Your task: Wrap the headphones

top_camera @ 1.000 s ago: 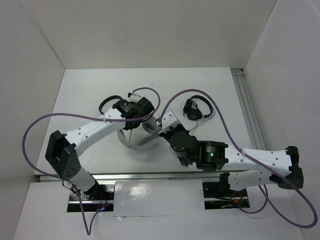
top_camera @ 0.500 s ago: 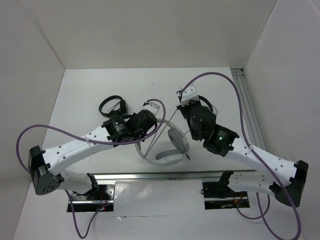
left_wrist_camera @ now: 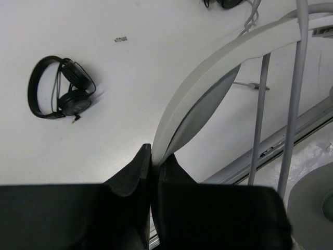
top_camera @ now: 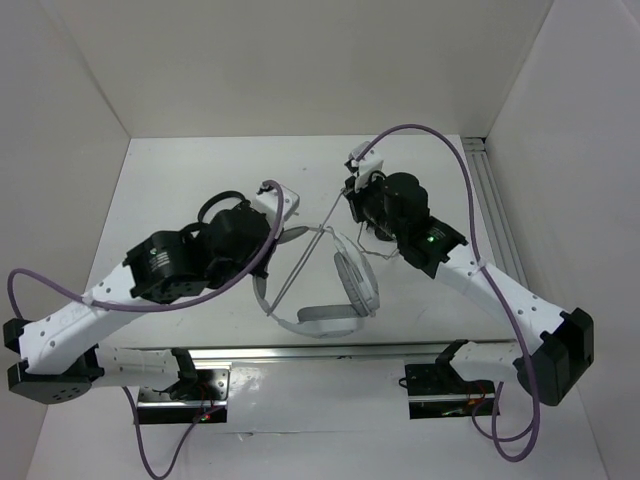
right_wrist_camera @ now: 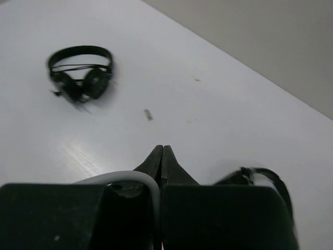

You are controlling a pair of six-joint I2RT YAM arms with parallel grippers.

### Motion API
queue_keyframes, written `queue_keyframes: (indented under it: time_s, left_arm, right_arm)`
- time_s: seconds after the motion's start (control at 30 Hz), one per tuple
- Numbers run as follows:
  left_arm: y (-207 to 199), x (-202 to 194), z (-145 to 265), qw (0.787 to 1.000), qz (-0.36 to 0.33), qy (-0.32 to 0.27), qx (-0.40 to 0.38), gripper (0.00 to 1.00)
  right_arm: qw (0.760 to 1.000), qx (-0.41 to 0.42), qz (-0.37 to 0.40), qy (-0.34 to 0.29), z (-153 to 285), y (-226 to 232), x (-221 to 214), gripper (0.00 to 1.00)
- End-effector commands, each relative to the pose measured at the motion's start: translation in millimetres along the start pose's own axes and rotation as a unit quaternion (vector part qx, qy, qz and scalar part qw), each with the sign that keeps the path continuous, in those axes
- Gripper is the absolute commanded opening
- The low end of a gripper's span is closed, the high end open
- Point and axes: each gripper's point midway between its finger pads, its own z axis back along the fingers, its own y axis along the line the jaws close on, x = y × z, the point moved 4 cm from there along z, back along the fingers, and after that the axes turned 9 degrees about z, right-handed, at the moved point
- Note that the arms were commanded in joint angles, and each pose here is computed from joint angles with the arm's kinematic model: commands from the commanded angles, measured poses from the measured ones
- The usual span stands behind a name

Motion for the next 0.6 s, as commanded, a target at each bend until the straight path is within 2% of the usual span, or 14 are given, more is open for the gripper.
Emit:
queue_keyframes:
  time_s: [0.0,0.07,0.2,0.37,0.4,0.5,0.57]
  left_arm:
    - [7,31,37,0.998,0.014,-0.054,-0.017,0.0]
    - [15,50,50,0.996,0.023,-0.085,0.001,0.0]
    - [22,79,59,0.99,0.045,-0.127,0.038,0.0]
    - [26,116,79,0.973,0.122,-0.187,0.055,0.0]
    - [30,122,83,0.968,0.135,-0.2,0.067,0.0]
    - [37,140,98,0.951,0.192,-0.228,0.082,0.0]
    - [40,146,106,0.939,0.227,-0.243,0.083,0.0]
  right_arm:
    - [0.989,0.101,-0.045,-0.096,-5,17,33,0.03]
    - [0.977,0.175,-0.059,-0.111,-10,35,33,0.04]
    - [0.953,0.256,-0.111,-0.12,-22,67,22,0.1]
    - [0.931,0.296,-0.173,-0.126,-39,100,-10,0.19]
    - [0.921,0.318,-0.176,-0.142,-38,108,-14,0.26]
    - [0.901,0.352,-0.213,-0.136,-43,131,-30,0.35]
    - [0.895,0.37,-0.214,-0.123,-48,151,-41,0.35]
